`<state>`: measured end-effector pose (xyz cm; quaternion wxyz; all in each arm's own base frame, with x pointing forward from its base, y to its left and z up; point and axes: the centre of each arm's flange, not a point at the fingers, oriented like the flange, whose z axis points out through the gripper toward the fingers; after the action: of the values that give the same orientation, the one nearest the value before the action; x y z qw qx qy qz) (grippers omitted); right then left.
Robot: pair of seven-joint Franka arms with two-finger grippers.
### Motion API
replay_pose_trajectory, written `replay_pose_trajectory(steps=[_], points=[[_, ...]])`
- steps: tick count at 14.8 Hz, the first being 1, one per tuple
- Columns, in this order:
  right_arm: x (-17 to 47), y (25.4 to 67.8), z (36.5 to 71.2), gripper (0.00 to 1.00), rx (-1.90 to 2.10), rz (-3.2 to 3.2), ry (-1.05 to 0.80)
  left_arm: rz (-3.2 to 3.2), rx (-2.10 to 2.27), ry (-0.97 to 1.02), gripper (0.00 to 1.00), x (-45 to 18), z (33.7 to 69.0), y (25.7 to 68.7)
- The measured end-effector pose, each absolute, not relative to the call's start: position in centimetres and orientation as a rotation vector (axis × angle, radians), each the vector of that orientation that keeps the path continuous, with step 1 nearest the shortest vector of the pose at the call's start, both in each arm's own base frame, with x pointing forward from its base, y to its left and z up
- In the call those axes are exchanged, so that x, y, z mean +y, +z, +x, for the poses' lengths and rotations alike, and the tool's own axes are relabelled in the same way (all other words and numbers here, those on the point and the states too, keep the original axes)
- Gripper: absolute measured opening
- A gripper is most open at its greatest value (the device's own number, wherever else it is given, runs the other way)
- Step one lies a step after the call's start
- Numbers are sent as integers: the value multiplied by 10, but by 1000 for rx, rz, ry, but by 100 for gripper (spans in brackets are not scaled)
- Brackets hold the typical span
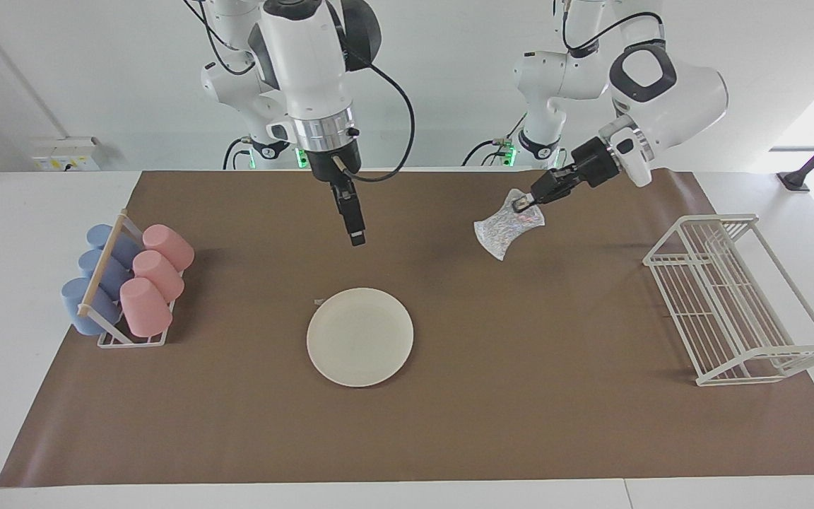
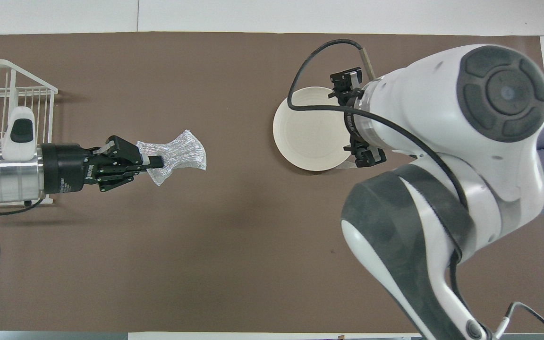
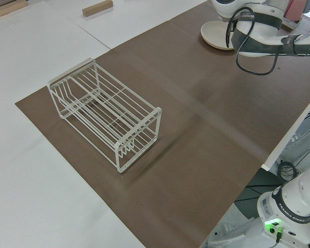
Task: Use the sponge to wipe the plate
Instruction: 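Pull the scrubber away with the left gripper while the right gripper retracts, then place the scrubber in the wire basket with the left gripper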
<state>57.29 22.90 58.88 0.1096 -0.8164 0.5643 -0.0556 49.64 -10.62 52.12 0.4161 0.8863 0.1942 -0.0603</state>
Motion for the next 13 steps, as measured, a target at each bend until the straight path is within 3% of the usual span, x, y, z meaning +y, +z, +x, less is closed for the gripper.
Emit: replay_pose_trajectory(steps=[6,13], points=[[118,595,587,100,1147,-2789,-185,2581,367,-164,5,-66,513,534],[51,594,590,100,477,-3036,-177,3080,243,-162,5,-28,536,568]])
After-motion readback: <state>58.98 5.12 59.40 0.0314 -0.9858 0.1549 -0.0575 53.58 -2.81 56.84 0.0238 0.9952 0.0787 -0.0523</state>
